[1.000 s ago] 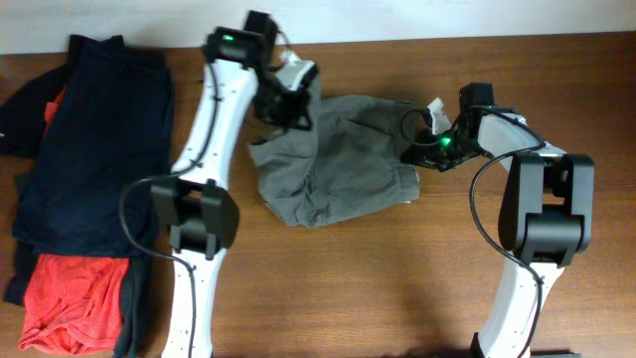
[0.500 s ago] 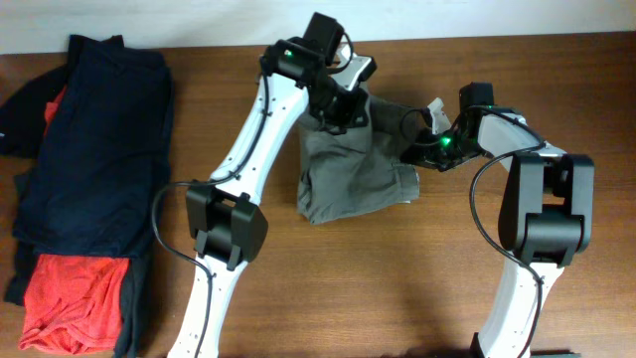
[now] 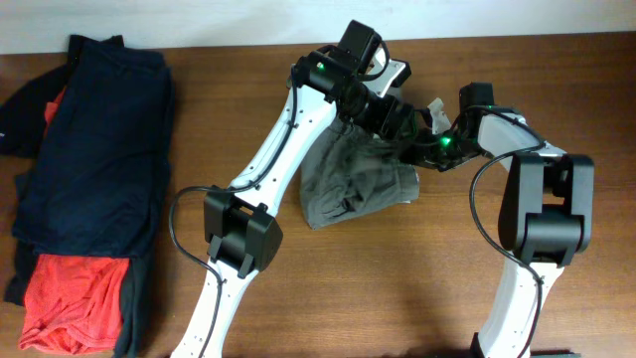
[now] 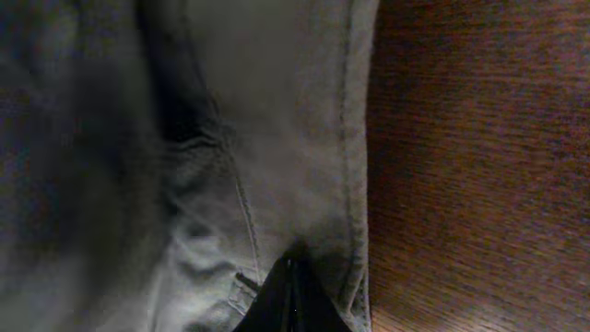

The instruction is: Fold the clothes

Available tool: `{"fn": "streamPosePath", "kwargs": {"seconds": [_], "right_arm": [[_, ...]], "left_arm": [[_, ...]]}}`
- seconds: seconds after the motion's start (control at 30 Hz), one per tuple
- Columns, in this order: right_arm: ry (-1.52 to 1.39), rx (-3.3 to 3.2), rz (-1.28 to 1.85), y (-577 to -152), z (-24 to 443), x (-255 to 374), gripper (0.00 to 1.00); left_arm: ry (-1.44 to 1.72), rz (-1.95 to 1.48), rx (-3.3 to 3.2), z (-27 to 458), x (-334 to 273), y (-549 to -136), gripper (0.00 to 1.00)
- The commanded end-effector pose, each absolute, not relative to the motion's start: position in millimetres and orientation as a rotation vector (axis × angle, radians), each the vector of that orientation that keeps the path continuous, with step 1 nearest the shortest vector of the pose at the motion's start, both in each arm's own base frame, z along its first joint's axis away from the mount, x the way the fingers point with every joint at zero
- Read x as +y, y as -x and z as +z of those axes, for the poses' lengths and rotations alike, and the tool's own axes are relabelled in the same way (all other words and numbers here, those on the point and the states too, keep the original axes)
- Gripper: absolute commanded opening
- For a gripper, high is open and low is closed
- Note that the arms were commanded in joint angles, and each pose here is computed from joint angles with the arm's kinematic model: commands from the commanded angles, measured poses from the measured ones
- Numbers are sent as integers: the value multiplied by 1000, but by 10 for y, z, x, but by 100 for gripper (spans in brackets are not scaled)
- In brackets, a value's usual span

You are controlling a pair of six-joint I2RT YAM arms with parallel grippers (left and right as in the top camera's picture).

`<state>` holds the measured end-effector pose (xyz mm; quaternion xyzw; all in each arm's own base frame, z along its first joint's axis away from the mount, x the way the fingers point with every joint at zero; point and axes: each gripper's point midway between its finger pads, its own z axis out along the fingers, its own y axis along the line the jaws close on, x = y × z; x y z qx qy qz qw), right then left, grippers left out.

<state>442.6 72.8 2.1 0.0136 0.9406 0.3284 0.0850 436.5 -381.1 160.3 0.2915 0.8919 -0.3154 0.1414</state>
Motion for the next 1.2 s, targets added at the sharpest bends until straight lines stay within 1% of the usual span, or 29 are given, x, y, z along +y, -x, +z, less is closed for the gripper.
{"fn": "streamPosePath", "kwargs": {"seconds": [0.0,0.1,0.2,0.3,0.4,0.5,0.57,0.6,0.63,0.73,0.8,0.93,1.17], "right_arm": [[-80,2974,886,-4156,-490,723,4],[-80,2964,913,-4159,-471,746,4],[-93,2912,1015,-4216,-333,783,4],[-127,2839,1107,-4342,-3,697,4],[-85,2780,1135,-4417,361,624,5],[-16,2775,1134,-4406,565,619,14],[9,2782,1141,-4388,636,627,25],[21,2775,1156,-4382,666,641,34],[42,2756,1184,-4382,705,667,40],[56,2718,1232,-4410,782,711,46],[69,2707,1226,-4442,820,720,52],[102,2700,1221,-4468,854,792,59],[120,2694,1196,-4525,962,786,60]], "left_arm": [[-759,-913,2565,1724,-3709,-4499,99],[-741,-964,2546,1814,-3649,-4550,99],[-704,-1007,2475,2122,-3488,-4685,99],[-650,-987,2423,2420,-3238,-4807,99],[-597,-958,2420,2569,-2932,-4883,99],[-565,-941,2452,2539,-2738,-4909,99],[-557,-920,2475,2496,-2608,-4919,99],[-554,-906,2483,2479,-2547,-4930,99],[-561,-898,2482,2473,-2504,-4942,99],[-573,-881,2474,2467,-2433,-4970,99],[-562,-822,2487,2429,-2369,-5009,99],[-536,-734,2517,2364,-2272,-5045,99],[-547,-689,2533,2324,-2222,-5041,99]]}}
